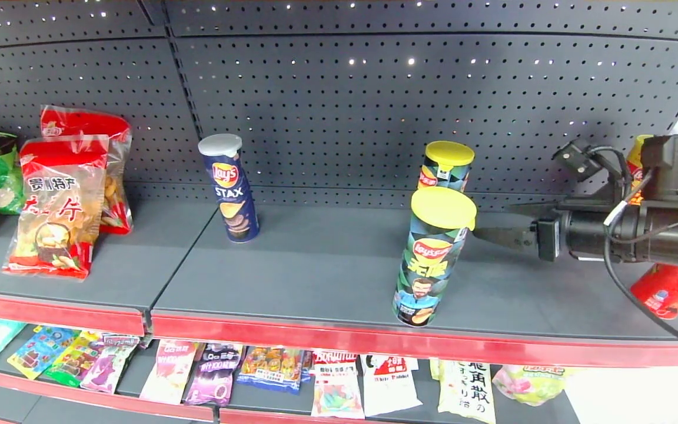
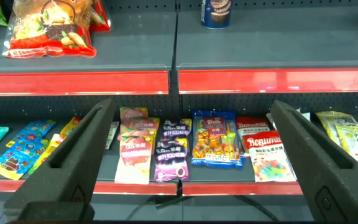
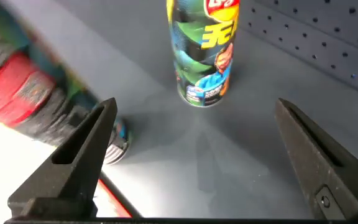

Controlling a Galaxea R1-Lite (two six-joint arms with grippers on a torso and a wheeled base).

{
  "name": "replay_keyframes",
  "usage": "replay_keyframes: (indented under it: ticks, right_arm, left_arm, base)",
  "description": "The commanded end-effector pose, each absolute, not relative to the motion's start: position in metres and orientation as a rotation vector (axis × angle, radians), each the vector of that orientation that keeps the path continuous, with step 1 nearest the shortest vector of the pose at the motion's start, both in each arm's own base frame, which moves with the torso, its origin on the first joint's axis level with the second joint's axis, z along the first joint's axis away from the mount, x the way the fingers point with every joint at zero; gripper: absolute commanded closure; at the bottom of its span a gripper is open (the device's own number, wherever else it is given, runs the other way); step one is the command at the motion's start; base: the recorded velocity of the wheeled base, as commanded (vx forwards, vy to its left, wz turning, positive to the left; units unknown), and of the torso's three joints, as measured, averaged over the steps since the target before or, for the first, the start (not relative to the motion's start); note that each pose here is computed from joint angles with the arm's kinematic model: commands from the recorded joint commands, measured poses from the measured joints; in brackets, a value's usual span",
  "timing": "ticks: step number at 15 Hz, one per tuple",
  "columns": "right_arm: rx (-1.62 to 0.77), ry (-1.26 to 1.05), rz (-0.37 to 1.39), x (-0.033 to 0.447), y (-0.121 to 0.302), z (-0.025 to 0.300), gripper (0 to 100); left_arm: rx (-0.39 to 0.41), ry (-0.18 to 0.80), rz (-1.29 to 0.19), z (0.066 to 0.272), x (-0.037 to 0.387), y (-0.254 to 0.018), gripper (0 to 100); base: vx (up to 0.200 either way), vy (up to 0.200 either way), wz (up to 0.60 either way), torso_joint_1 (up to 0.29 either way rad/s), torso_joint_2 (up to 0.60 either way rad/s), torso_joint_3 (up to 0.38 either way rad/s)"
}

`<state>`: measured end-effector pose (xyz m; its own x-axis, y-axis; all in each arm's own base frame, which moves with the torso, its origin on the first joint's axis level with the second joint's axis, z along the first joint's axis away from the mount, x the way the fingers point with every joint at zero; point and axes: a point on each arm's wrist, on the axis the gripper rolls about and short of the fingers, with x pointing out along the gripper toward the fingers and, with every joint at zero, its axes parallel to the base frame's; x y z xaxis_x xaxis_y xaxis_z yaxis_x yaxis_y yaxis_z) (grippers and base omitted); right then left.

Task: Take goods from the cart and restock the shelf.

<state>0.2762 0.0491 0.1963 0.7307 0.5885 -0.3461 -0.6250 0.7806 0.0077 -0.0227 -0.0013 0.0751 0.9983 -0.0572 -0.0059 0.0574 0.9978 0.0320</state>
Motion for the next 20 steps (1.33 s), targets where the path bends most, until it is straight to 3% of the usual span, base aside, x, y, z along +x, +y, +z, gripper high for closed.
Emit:
replay_keyframes:
  ticks: [1, 5, 10, 20]
  right_arm:
    - [-0.106, 0.300, 0.719, 0.256, 0.044, 0.187, 0]
    - [-0.106, 0.195, 0.918, 0.239, 0.045, 0.176, 0]
    - [-0.150, 0.145, 1.035, 0.236, 0.057, 0.178, 0]
    - [-0.137, 0.177, 1.040, 0.241, 0.080, 0.177, 0]
  left_arm:
    - [0.032, 0.007, -0.058, 0.075, -0.023, -0.001, 0]
    - [0.032, 0.007, -0.057, 0.075, -0.023, -0.001, 0]
    - [0.032, 0.007, -0.057, 0.075, -0.023, -0.001, 0]
    - [0.032, 0.007, -0.057, 0.075, -0.023, -0.001, 0]
  base:
    - [0.000, 0.000, 0.00, 0.000, 0.00, 0.000]
    - [0.000, 0.000, 0.00, 0.000, 0.00, 0.000]
    - [0.000, 0.000, 0.00, 0.000, 0.00, 0.000]
    - [0.000, 0.000, 0.00, 0.000, 0.00, 0.000]
